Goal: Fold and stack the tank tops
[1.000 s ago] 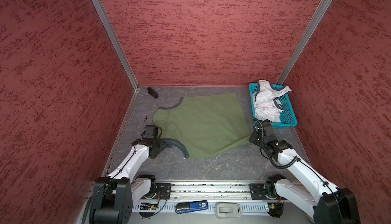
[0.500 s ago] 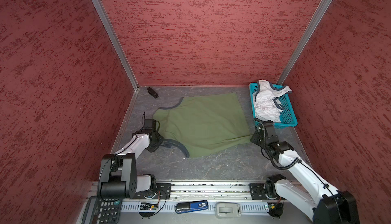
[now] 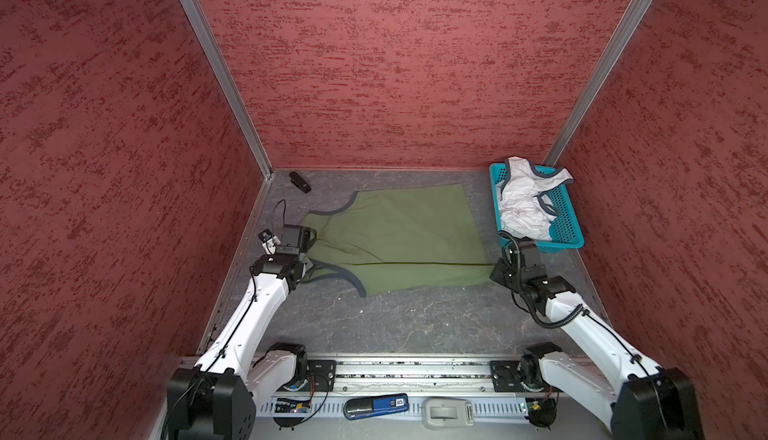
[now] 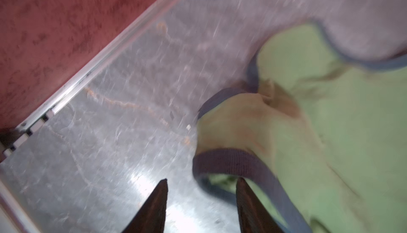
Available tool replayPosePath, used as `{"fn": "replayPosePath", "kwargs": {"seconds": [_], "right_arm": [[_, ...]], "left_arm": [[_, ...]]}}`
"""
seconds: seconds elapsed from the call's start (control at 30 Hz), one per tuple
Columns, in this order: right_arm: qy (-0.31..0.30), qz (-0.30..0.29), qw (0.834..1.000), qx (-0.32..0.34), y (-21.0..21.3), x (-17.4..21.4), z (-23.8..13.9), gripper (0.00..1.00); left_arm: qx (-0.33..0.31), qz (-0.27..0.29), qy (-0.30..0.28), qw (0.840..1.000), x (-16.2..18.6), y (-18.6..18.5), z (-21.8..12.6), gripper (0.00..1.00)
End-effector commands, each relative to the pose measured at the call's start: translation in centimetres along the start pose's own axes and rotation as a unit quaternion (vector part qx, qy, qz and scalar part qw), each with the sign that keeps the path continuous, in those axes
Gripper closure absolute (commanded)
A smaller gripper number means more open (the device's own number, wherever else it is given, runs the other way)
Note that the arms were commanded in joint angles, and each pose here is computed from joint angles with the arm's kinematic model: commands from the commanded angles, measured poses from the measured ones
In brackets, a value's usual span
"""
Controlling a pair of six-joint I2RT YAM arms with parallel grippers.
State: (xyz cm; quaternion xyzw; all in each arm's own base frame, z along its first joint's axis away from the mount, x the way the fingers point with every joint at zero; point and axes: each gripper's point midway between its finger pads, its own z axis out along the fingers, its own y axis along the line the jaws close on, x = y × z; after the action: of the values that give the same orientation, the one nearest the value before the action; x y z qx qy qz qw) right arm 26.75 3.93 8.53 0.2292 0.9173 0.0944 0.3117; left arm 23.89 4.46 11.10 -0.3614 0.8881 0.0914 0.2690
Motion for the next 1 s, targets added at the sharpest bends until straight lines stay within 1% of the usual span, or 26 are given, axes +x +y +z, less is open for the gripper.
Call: {"fn": "replayPosePath", "kwargs": {"seconds": [0.0,0.1,0.17,0.2,0.27,0.3,0.37,0.5,0.53,0.57,0.63,0.67,0.7,0.77,0.83,0.9,0.97], "right_arm": [[-0.019,0.002,1.0,-0.001,0.2,-1.1,-0.7,1.0],[-0.025,-0.002,1.0,0.004,0.2,-1.6,-1.1,1.0],[-0.027,-0.003,1.0,0.005,0.2,-1.7,-1.1,1.0],[-0.026,-0.003,1.0,0.004,0.2,-1.6,-1.0,1.0],[-0.023,-0.001,1.0,0.003,0.2,-1.5,-0.8,1.0],[-0.022,0.0,1.0,0.003,0.2,-1.4,-0.7,1.0],[-0.02,0.002,1.0,0.014,-0.3,-1.2,-0.6,1.0],[-0.02,0.006,0.999,0.038,-1.2,-1.1,-0.7,1.0],[-0.021,0.007,0.999,0.042,-1.4,-1.0,-0.7,0.99],[-0.022,0.008,0.999,0.044,-1.5,-1.1,-0.9,0.93],[-0.032,0.011,0.998,0.046,-1.4,-1.7,-1.4,0.65],[-0.037,0.011,0.998,0.042,-1.3,-1.9,-1.8,0.54],[-0.043,0.01,0.998,0.036,-0.9,-2.3,-2.2,0.46],[-0.047,0.005,0.999,0.015,0.2,-3.0,-3.0,0.37],[-0.048,-0.005,0.999,0.002,1.6,-3.4,-3.6,0.33],[-0.041,-0.024,0.999,-0.012,3.3,-3.2,-3.8,0.31],[-0.024,-0.047,0.998,-0.039,5.8,-2.5,-3.5,0.3]], "left_arm": [[0.02,-0.016,0.048,0.999,2.8,0.4,0.1,0.41],[0.036,-0.034,0.036,0.998,2.8,0.8,-0.6,0.35],[0.052,-0.048,0.03,0.997,2.7,0.9,-0.9,0.26],[0.063,-0.052,0.035,0.996,2.8,0.7,-0.7,0.25],[0.113,-0.055,0.053,0.991,2.8,-0.9,-0.2,0.25],[0.128,-0.058,0.062,0.988,2.9,-1.6,0.0,0.26],[0.135,-0.058,0.084,0.986,3.0,-2.4,0.7,0.29],[0.159,-0.047,0.111,0.98,2.8,-4.6,1.7,0.34],[0.162,-0.046,0.118,0.979,2.8,-5.1,1.9,0.35],[0.165,-0.043,0.12,0.978,2.6,-5.6,2.1,0.35],[0.166,-0.03,0.118,0.979,2.3,-6.6,2.1,0.35],[0.165,-0.02,0.112,0.98,2.1,-7.2,1.9,0.35],[0.165,-0.005,0.108,0.98,2.1,-8.0,1.8,0.35],[0.178,0.018,0.107,0.978,2.4,-9.9,1.4,0.34],[0.195,0.039,0.117,0.973,3.2,-12.1,1.1,0.34],[0.205,0.061,0.124,0.969,4.0,-14.0,0.9,0.32],[0.214,0.081,0.138,0.964,5.4,-15.7,0.8,0.32]]}}
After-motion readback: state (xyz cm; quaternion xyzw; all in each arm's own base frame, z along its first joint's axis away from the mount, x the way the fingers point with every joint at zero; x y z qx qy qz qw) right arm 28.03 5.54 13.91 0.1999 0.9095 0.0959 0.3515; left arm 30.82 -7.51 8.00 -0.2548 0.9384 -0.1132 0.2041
